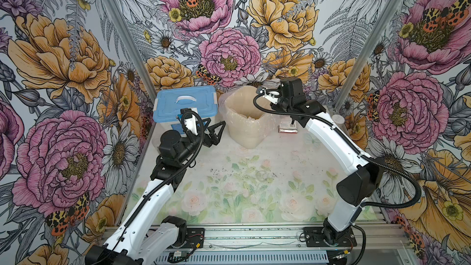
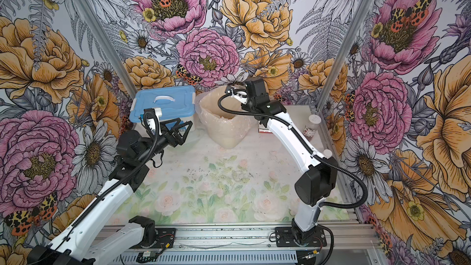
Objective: Empty the moldy dried flower tea in the jars
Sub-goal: Adjust the jar.
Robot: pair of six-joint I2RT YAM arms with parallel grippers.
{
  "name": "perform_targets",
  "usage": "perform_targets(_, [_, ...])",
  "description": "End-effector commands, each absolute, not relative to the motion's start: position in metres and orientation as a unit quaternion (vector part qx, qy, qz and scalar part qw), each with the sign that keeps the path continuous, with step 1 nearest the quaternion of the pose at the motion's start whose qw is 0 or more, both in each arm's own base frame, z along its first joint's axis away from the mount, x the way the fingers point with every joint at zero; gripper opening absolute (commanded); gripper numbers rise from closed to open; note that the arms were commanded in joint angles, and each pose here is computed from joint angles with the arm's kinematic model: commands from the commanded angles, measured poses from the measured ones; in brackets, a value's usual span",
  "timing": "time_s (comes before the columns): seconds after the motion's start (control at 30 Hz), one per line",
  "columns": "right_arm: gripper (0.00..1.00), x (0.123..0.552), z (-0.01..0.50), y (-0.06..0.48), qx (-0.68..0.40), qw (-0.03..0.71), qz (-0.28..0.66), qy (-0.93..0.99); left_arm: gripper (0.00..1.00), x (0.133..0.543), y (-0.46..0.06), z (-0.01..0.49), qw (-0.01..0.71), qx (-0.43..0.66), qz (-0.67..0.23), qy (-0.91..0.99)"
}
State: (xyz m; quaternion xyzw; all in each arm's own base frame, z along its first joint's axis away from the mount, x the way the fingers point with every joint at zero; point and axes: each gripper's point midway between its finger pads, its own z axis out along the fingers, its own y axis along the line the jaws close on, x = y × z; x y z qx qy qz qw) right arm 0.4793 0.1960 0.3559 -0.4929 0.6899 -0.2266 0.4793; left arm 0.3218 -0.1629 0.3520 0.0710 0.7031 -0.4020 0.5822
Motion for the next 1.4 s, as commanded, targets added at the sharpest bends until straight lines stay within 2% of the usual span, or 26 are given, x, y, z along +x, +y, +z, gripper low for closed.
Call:
perform_targets(0.0, [0.05, 0.464, 0.367, 0.204, -0.478, 0.509, -0.17, 0.696, 0.92, 0.323, -0.178, 0.353, 0.533, 0.088, -0.441, 0.717])
perform_targets(0.4, [0.06, 0.432, 0.361, 0.216, -0.497, 0.52, -0.099, 0.687, 0.79, 0.359, -0.221, 0.379, 0.457, 0.131, -0.469, 0.744])
perform_targets(0.8, [0.08, 0.404, 0.354, 0.227, -0.514, 0.535, -0.064, 0.668, 0.6, 0.379, -0.265, 0.387, 0.38, 0.172, -0.49, 0.765])
perform_targets(1.37, [0.09, 0.389, 0.353, 0.235, -0.521, 0.546, -0.044, 0.654, 0.46, 0.386, -0.311, 0.372, 0.323, 0.216, -0.488, 0.781])
